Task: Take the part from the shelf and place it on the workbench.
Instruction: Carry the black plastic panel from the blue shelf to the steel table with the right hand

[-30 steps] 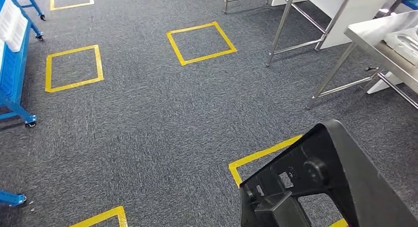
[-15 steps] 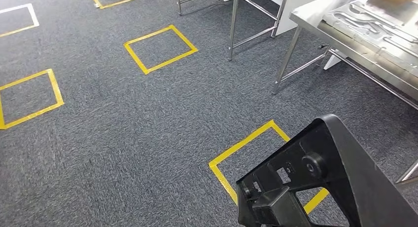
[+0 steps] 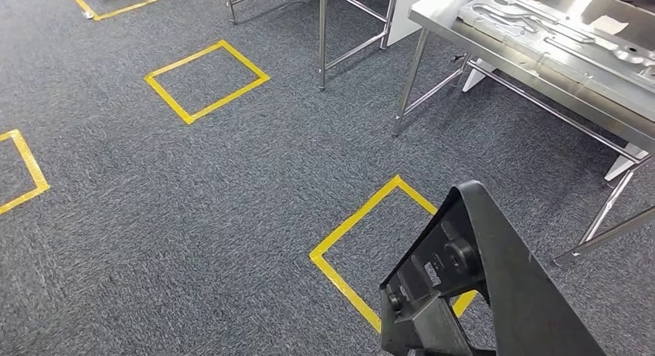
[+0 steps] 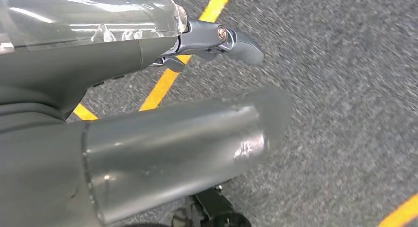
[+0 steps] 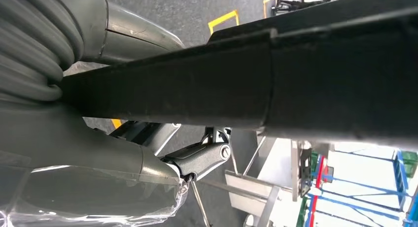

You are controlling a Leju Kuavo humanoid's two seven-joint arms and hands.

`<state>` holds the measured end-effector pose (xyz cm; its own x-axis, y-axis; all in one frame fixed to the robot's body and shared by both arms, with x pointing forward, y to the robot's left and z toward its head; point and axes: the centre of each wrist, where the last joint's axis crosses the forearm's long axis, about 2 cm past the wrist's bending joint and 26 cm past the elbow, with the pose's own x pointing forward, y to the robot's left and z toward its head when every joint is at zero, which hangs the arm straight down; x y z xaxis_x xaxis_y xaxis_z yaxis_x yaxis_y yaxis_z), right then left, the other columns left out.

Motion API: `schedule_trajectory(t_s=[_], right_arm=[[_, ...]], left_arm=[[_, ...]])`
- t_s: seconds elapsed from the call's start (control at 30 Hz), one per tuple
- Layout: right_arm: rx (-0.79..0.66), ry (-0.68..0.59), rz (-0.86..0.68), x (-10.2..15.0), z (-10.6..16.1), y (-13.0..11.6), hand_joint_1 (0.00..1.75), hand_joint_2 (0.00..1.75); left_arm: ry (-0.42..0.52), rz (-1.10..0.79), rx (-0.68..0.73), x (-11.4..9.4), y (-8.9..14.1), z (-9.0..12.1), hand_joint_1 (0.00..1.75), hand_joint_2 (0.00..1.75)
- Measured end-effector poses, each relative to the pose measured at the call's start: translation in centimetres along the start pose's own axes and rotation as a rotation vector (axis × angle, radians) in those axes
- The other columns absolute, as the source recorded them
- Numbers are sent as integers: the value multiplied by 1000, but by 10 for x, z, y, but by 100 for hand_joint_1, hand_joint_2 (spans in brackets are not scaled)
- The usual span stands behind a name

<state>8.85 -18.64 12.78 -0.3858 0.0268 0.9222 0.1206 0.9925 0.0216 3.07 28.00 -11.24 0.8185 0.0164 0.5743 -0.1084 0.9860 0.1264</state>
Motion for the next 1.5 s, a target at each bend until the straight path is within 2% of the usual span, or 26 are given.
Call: schedule_trajectory(t_s=[0.33,0.5,0.77,1.5], right_arm=[[-14,-48,43,7,-5,5,175,175],[-43,-56,100,9,-7,6,175,175],[-87,-132,178,19,-24,8,175,175],[-35,-181,134,24,-35,13,175,175]], left_arm=[[-20,-8,-11,5,2,-4,0,0],[-10,-18,-11,0,6,-1,0,0],[-16,-31,-24,4,8,-4,0,0],[-41,-20,-50,10,2,-6,0,0]])
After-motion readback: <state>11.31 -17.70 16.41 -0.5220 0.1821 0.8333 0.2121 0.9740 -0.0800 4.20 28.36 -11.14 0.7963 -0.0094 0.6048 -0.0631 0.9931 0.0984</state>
